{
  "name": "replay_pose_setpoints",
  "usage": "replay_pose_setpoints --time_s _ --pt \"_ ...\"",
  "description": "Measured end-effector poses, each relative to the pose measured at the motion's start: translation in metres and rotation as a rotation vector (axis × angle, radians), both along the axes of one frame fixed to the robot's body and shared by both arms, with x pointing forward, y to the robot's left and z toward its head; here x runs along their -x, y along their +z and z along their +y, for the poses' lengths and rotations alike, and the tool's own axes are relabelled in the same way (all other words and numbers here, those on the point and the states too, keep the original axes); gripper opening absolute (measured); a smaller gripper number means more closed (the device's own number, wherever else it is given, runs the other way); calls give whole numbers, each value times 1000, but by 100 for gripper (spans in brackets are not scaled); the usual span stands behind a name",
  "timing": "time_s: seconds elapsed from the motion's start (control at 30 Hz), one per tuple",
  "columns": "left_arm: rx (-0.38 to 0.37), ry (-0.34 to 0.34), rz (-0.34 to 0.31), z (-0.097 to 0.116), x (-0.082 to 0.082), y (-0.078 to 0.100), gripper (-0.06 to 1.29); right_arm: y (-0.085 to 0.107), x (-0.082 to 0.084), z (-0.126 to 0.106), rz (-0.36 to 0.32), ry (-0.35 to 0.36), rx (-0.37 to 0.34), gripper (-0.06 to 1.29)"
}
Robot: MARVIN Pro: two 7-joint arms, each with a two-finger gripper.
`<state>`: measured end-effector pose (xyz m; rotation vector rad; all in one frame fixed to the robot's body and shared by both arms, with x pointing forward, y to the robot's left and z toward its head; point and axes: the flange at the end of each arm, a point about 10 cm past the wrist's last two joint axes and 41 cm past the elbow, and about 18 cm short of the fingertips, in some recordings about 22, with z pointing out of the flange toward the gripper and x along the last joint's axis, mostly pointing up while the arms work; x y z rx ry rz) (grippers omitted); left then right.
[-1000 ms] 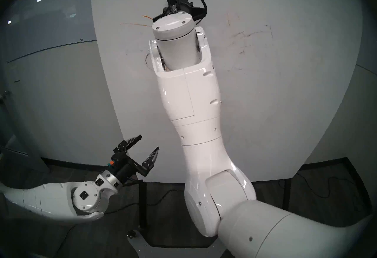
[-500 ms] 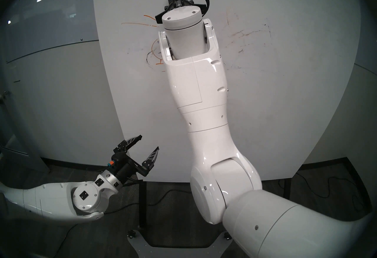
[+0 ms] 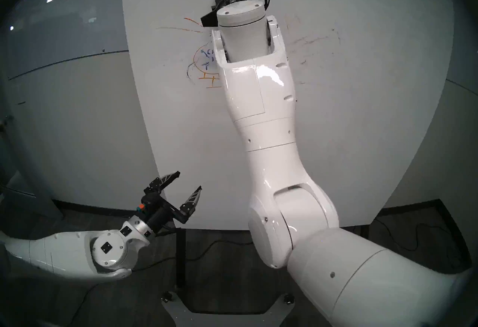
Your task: Erase all marks on the whiteboard with the eraser
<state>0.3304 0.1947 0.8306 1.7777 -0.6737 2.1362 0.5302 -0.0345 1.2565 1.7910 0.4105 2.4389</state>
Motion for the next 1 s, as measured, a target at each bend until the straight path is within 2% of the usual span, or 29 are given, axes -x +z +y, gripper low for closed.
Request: replay_pose_setpoints --time_s 0.43,1.0 --pt "0 0 0 0 0 0 123 12 -8 -3 71 14 -39 56" --pt "0 0 0 0 0 0 123 12 -10 0 60 -9 -7 56"
